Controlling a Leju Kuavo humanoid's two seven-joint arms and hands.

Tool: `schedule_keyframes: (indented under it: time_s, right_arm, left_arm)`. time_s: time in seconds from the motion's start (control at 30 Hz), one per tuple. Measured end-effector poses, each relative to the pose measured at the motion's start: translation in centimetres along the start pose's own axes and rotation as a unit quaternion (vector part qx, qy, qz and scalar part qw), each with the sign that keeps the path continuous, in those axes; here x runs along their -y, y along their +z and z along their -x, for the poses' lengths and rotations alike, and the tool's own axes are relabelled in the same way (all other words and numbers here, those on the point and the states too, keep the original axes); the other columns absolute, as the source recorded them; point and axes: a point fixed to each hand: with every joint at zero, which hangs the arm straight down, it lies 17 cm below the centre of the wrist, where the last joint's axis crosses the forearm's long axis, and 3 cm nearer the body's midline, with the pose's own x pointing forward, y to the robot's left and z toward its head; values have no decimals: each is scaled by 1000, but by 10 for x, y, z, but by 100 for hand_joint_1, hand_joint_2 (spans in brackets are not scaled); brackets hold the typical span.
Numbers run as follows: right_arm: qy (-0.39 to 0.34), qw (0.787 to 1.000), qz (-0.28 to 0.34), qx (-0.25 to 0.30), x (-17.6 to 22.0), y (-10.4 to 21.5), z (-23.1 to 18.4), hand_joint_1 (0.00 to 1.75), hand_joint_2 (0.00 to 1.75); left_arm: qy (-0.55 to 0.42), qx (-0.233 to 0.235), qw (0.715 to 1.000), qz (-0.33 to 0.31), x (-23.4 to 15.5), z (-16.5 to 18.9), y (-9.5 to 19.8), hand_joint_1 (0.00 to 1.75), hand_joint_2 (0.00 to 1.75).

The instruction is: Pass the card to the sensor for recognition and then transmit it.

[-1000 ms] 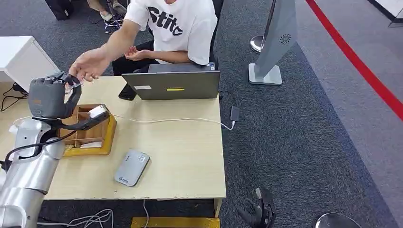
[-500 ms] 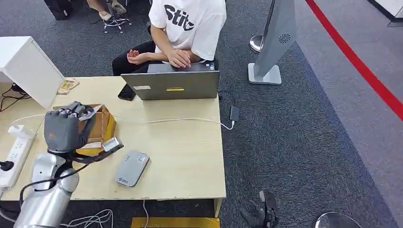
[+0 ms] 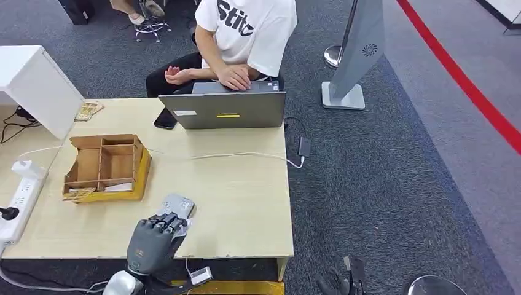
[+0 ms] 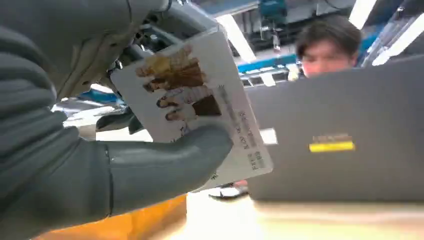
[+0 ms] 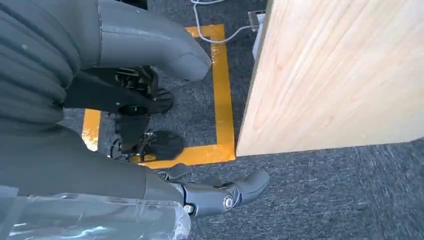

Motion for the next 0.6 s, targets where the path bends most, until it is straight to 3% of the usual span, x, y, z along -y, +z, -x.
schedule_keyframes:
  time_s: [0.27,0.6]
  right_arm:
    - [2,1000,2,-1,1,0,1,0,175]
    - [5,1000,0,-1,0,0,1,0,175]
  left_arm:
    - [9,-35,999,26,21,15,15,175,175]
    - [0,-31,999,11,10,22,11,175,175]
